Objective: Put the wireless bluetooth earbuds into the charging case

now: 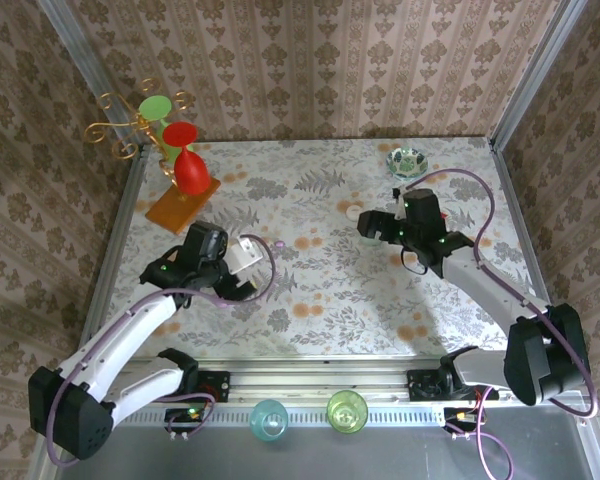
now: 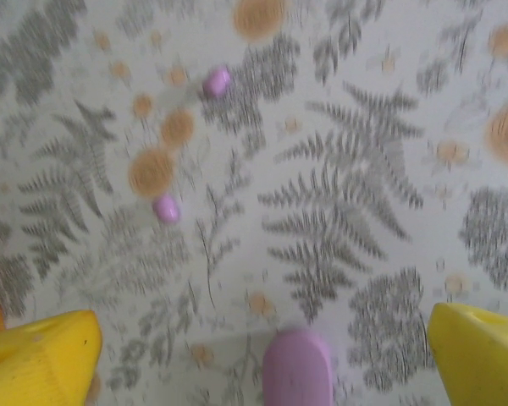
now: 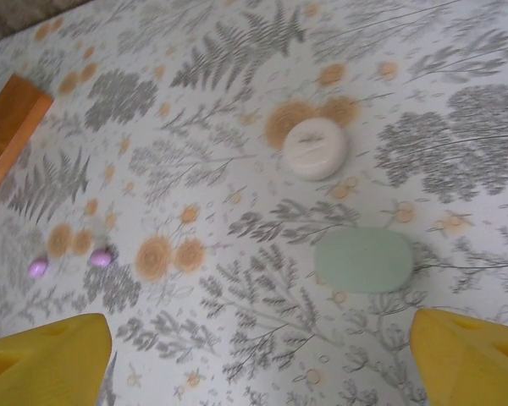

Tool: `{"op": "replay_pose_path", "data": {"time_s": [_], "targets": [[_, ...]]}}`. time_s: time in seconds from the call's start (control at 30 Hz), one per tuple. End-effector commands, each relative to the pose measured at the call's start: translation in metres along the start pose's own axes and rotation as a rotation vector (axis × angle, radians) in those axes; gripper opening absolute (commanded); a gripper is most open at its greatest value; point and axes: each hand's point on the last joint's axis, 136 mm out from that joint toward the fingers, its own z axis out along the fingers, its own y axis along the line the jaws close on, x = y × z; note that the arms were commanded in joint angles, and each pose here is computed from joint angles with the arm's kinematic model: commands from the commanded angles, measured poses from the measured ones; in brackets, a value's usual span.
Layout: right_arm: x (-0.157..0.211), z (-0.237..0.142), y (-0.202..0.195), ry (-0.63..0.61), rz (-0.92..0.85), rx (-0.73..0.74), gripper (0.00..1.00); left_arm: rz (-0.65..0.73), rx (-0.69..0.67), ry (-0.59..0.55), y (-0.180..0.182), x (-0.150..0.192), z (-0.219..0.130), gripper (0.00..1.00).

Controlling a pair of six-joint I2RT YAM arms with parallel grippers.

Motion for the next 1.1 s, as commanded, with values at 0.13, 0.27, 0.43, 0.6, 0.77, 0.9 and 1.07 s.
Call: {"op": "replay_pose_path", "data": {"time_s": [0.13,0.27,0.43,0.6,0.77,0.9,1.07], "targets": [[0.013,0.001,0.036,0.002,-0.133,-0.085,0.93,0.019,0.124,0.26,-0.029,0.076,0.004,0.98],[0.017,0.009,0.041,0.02,-0.137,-0.093,0.93,-0.019,0.168,0.361,-0.037,0.102,0.017,0.94],[0.018,0.011,0.045,0.025,-0.143,-0.102,0.93,-0.07,0.157,0.37,-0.032,0.103,0.031,0.9],[0.02,0.01,0.047,0.018,-0.146,-0.114,0.92,-0.097,0.165,0.423,-0.03,0.113,0.048,0.84],[0.027,0.013,0.048,0.023,-0.131,-0.136,0.91,-0.113,0.182,0.452,-0.029,0.12,0.058,0.8],[0.031,0.014,0.049,0.037,-0.127,-0.149,0.91,-0.125,0.18,0.473,-0.03,0.126,0.067,0.69],[0.032,0.009,0.046,0.038,-0.148,-0.135,0.91,-0.13,0.2,0.494,-0.031,0.129,0.071,0.54]]}}
